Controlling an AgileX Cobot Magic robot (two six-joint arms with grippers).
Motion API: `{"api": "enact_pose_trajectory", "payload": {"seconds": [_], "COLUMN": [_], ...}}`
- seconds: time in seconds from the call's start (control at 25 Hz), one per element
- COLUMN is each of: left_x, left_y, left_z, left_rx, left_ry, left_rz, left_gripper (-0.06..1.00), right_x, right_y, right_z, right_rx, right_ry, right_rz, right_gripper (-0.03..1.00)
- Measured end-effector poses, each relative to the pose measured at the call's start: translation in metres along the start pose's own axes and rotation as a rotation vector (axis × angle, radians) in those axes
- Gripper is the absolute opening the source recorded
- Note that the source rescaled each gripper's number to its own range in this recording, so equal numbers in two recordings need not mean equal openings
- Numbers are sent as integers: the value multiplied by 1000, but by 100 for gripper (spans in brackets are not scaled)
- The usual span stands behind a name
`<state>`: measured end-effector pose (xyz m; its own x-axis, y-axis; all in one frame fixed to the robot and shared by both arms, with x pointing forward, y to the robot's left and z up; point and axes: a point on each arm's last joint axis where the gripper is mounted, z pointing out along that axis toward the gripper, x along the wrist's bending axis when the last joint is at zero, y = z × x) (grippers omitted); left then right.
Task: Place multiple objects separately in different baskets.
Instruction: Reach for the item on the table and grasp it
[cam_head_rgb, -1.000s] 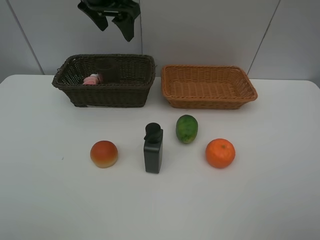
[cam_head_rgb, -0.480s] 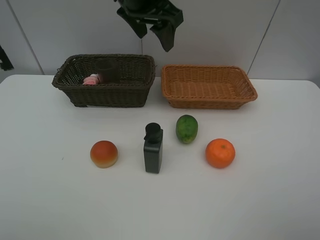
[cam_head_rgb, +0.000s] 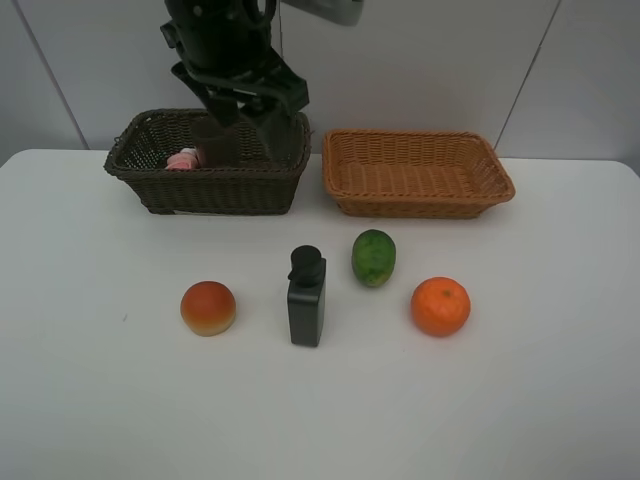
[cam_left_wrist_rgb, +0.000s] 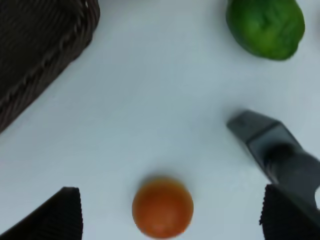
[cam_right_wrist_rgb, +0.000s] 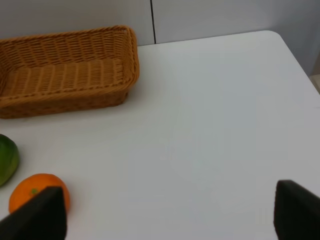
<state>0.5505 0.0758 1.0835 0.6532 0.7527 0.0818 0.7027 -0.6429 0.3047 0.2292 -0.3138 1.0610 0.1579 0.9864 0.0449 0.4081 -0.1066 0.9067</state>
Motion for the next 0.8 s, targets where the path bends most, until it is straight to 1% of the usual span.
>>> {"api": "enact_pose_trajectory", "payload": {"seconds": [0.16, 0.24, 0.4, 0.52, 0.68, 0.8], "left_x": [-3, -4, 0, 4, 8, 10], "left_y": [-35, -52, -71, -77, -87, -95], "left_z": [3, 10, 22, 30, 45, 57], "left_rx": [81, 133, 198, 209, 206, 200], "left_ry": [-3, 1, 11, 27, 32, 31], "left_rz": [6, 26, 35, 41, 43, 89], "left_gripper": [93, 93, 93, 93, 93, 93], "right_x": [0, 0, 0, 0, 0, 0], "right_y": [0, 0, 0, 0, 0, 0], "right_z": [0, 0, 0, 0, 0, 0], "right_rx": [0, 0, 0, 0, 0, 0], "right_ry": [0, 0, 0, 0, 0, 0], "right_rz": [0, 0, 0, 0, 0, 0], "right_gripper": [75, 75, 75, 75, 75, 75]}}
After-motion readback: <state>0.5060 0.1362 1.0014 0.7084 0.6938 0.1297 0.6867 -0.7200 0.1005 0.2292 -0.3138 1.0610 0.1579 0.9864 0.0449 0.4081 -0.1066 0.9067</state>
